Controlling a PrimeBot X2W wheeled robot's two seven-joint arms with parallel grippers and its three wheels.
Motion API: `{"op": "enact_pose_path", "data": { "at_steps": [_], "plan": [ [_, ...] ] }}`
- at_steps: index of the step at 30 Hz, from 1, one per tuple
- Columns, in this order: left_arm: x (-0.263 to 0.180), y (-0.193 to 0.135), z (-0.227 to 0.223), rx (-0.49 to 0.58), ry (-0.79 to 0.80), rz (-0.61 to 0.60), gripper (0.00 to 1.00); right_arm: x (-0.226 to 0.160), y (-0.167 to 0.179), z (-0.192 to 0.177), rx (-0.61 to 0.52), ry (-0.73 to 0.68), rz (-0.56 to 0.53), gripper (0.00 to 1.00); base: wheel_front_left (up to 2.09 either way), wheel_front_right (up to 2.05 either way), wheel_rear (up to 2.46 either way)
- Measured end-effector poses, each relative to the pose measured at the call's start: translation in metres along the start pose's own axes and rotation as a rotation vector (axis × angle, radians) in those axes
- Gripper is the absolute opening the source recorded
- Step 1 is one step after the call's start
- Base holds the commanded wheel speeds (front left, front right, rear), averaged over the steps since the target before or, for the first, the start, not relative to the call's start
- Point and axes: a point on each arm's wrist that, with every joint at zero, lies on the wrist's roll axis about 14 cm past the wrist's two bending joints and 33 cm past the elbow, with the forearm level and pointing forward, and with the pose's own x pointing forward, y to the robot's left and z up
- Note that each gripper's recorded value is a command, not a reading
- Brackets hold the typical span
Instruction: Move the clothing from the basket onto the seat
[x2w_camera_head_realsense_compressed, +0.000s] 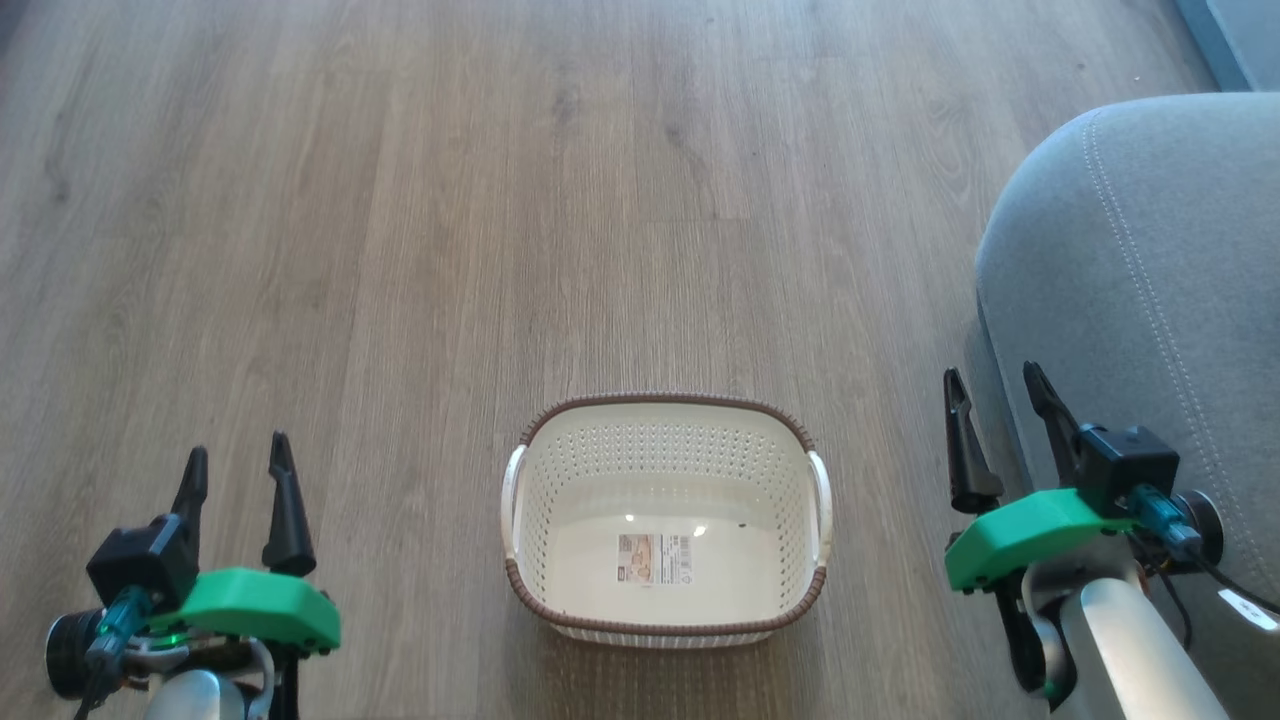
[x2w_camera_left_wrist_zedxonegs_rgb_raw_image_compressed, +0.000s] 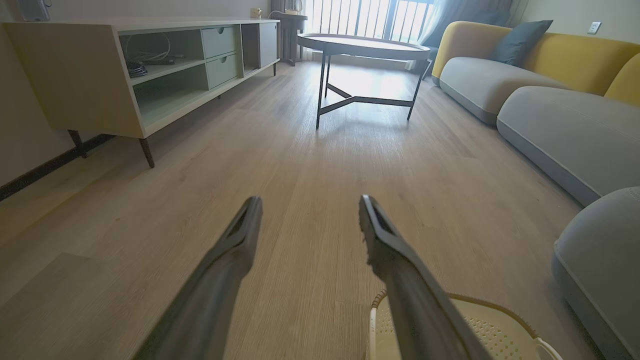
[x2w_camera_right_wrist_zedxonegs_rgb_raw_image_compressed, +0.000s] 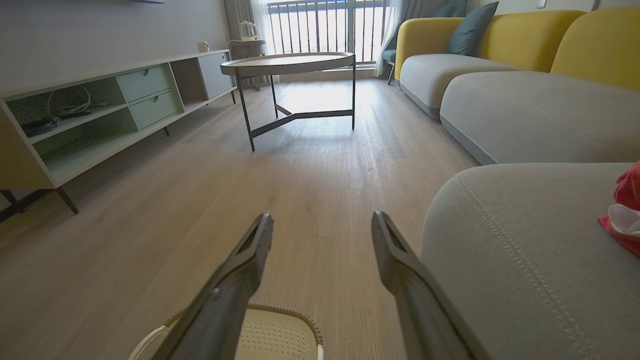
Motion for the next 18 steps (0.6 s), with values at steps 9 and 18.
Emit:
{"op": "enact_pose_path", "data": {
  "at_steps": [9, 18],
  "plan": [
    [0.001, -0.001, -0.004, 0.005, 0.013, -0.007, 1.00, -0.002, -0.002, -0.013, 0.015, 0.037, -0.017, 1.00, 0.00, 0.00, 0.00],
    [0.002, -0.003, -0.006, 0.005, 0.019, -0.013, 1.00, -0.002, -0.002, -0.017, 0.020, 0.047, -0.019, 1.00, 0.00, 0.00, 0.00]
  ]
}}
